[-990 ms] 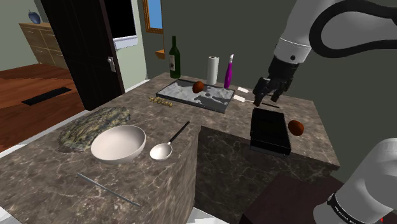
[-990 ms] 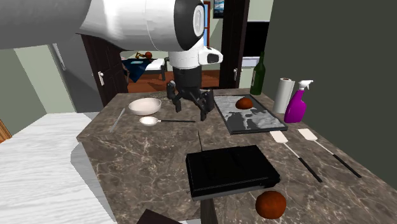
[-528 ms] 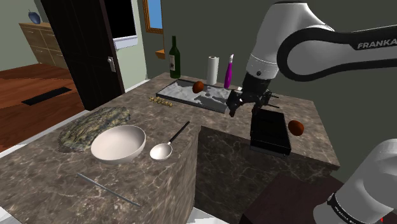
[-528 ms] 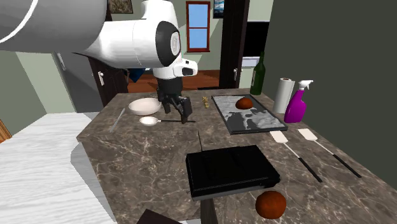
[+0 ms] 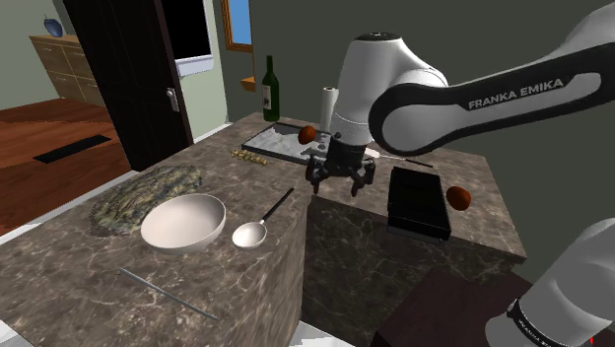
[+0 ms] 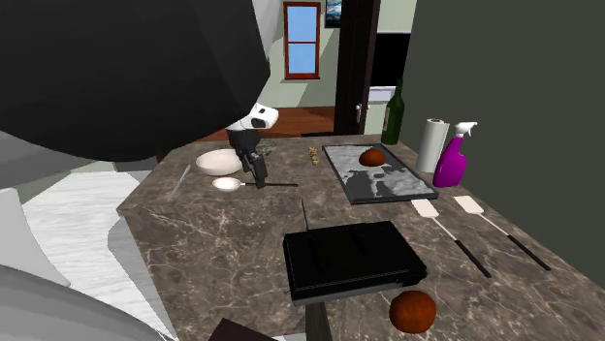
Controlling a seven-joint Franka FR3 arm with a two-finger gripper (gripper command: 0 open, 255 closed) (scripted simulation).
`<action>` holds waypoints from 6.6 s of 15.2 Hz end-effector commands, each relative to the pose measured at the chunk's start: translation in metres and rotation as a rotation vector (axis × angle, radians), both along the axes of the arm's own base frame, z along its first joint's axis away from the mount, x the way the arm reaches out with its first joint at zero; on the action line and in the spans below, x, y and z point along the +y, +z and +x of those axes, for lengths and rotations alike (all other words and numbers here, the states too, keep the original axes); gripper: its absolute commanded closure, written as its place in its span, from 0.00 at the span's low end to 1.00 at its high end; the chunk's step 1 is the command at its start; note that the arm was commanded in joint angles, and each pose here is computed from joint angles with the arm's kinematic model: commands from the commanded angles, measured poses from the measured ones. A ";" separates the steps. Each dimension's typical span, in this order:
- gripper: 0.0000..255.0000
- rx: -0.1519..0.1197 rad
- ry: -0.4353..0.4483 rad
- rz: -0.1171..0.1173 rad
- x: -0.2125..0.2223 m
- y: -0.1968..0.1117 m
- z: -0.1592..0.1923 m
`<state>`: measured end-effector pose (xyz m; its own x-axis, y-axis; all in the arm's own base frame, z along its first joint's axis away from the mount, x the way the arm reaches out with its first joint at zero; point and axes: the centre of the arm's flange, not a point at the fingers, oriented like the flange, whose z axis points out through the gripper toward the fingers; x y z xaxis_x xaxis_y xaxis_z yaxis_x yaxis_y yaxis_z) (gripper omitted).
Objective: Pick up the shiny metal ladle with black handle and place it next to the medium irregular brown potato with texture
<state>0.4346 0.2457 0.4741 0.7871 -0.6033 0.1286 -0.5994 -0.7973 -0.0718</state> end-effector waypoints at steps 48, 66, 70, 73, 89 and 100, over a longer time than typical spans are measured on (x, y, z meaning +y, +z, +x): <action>1.00 -0.006 -0.457 0.029 0.092 -0.080 0.156; 1.00 -0.006 -0.457 0.029 0.080 0.006 0.151; 1.00 -0.006 -0.457 0.029 0.031 0.006 0.131; 1.00 -0.006 -0.457 0.029 -0.005 0.007 0.116; 1.00 -0.006 -0.457 0.029 -0.200 0.007 0.035; 1.00 -0.006 -0.457 0.029 -0.335 0.007 -0.021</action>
